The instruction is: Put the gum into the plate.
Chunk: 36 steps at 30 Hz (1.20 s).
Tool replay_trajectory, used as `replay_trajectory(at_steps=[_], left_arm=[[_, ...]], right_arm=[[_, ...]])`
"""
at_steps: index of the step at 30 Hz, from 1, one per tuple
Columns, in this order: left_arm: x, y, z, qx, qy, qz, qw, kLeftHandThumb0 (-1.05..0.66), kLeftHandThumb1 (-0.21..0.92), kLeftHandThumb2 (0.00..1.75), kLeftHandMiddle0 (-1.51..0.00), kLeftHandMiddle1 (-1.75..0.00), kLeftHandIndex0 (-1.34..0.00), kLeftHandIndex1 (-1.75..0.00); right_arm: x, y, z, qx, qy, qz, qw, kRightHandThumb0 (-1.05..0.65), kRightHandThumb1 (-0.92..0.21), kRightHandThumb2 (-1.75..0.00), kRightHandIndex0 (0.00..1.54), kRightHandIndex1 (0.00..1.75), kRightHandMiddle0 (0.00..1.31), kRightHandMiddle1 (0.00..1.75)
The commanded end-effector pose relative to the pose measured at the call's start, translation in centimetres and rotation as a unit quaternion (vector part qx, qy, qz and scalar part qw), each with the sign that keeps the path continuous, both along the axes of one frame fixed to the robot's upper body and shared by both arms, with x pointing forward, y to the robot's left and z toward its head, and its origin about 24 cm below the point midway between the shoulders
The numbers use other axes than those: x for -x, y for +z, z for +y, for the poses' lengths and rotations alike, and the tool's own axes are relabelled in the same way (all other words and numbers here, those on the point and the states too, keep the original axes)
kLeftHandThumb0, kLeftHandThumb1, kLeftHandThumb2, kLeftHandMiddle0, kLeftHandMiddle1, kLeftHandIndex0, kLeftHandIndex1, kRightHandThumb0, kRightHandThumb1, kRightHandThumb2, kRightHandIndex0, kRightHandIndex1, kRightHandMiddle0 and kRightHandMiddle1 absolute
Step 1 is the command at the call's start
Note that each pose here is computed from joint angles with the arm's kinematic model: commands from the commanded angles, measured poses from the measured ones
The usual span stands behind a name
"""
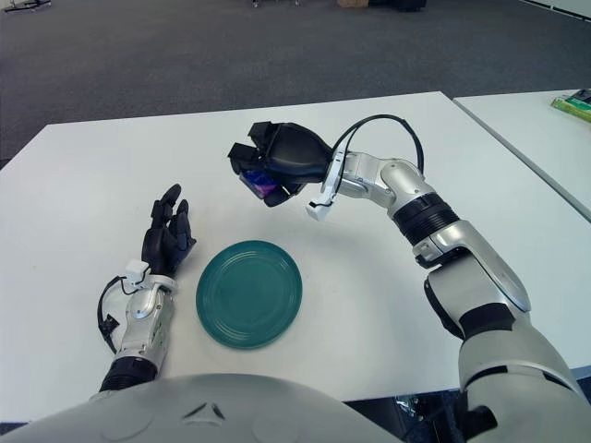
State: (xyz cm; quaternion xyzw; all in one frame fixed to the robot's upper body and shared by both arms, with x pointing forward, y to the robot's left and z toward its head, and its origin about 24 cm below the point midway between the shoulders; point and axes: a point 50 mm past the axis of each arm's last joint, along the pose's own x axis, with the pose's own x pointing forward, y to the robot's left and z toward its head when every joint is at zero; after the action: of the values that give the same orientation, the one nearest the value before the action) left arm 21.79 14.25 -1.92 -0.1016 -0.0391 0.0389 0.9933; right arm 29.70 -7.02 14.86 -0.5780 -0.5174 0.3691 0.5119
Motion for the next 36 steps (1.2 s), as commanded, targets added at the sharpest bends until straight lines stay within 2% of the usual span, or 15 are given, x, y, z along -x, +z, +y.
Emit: replay_trajectory(at_steps=[1, 8, 12, 25, 32, 36], left_arm=[[3.8, -3.6, -0.6, 0.036, 0.014, 0.084, 0.996, -0.79, 0.92, 0.74, -0.3, -0.02, 0.0, -0.66], [3.9, -3.7, -0.4, 0.034, 0.009, 0.086, 0.996, -0.79, 0.92, 0.77, -0.28, -0.01, 0.0, -0.6], [3.9, -3.8, -0.3, 0.029, 0.007, 0.087, 0.996, -0.78, 0.92, 0.78, -0.25, 0.0, 0.0, -0.57], [4.0, -3.7, -0.3, -0.02, 0.01, 0.073, 0.997, -0.85, 0.92, 0.81, -0.19, 0.0, 0.0, -0.47], [3.8, -4.2, -0.5, 0.037, 0.016, 0.091, 0.995, -0.85, 0.92, 0.89, -0.2, -0.01, 0.0, -0.45], [3.7, -4.4, -0.5, 0.062, 0.018, 0.099, 0.993, -0.81, 0.92, 0.95, -0.22, -0.01, 0.0, -0.45]], right_arm=[[1.0, 0.0, 0.7, 0.029, 0.028, -0.017, 0.999, -0.46, -0.39, -1.22, 1.21, 1.75, 0.55, 1.75], [2.5, -0.8, 1.3, 0.081, 0.084, -0.026, 0.993, -0.46, -0.4, -1.21, 1.22, 1.75, 0.55, 1.75], [3.2, -1.9, 1.8, 0.105, 0.114, -0.028, 0.988, -0.44, -0.44, -1.16, 1.2, 1.75, 0.51, 1.75], [4.5, -3.3, 2.6, 0.151, 0.149, 0.017, 0.977, -0.41, -0.57, -1.0, 1.09, 1.75, 0.42, 1.75], [5.7, -5.3, 3.0, 0.166, 0.168, 0.041, 0.971, -0.39, -0.63, -0.92, 1.06, 1.75, 0.38, 1.75], [6.1, -6.3, 3.1, 0.187, 0.161, 0.058, 0.967, -0.4, -0.63, -0.91, 1.1, 1.75, 0.38, 1.74]])
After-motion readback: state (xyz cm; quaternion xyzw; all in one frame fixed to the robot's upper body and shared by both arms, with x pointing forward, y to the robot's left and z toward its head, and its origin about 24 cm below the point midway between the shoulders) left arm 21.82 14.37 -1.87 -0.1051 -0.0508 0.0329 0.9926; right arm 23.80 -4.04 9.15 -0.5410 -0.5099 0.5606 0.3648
